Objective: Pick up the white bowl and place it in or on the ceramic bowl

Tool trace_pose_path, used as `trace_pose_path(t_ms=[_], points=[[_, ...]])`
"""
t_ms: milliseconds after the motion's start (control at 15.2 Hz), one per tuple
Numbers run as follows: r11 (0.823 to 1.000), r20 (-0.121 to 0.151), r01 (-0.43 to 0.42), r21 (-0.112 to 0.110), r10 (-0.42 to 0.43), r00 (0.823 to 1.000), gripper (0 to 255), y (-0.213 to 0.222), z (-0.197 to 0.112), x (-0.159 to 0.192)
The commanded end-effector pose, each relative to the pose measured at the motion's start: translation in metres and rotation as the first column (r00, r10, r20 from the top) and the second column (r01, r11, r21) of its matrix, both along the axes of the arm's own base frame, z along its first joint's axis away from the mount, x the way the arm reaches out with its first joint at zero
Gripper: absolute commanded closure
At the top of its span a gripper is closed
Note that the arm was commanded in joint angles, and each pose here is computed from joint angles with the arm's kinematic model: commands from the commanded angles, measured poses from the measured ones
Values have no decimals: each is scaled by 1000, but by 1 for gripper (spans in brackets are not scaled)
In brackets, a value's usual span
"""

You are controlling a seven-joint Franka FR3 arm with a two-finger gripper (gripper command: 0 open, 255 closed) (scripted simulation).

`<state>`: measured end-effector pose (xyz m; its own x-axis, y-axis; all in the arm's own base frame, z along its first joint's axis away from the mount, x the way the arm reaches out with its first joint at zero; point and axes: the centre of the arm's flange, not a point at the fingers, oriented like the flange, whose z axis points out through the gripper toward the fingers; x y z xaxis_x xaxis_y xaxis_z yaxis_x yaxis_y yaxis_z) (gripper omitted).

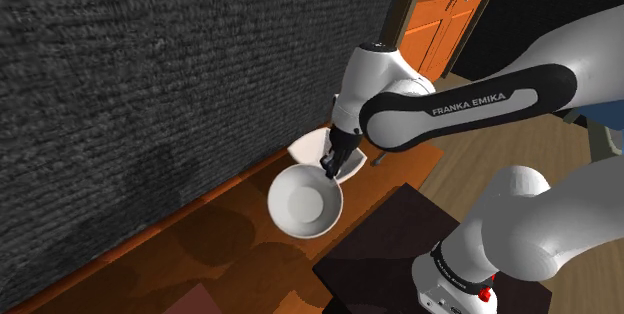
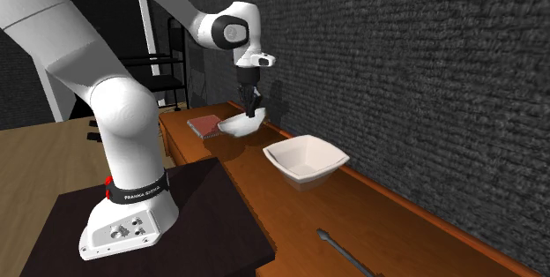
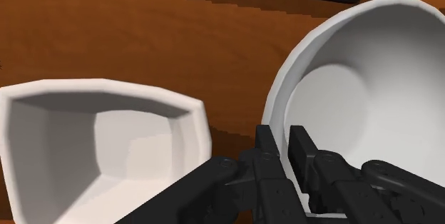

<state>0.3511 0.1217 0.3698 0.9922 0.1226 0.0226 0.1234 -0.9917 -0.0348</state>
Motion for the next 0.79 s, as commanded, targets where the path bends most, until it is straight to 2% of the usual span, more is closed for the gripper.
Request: trace_pose_path(t_ms=[0, 396, 726], points=[[1000, 0, 0, 0, 0, 1000, 255, 1, 10, -1], [1000, 0, 0, 0, 0, 1000, 255, 1, 37, -1], [1000, 0, 0, 0, 0, 1000, 255, -55, 49, 33]])
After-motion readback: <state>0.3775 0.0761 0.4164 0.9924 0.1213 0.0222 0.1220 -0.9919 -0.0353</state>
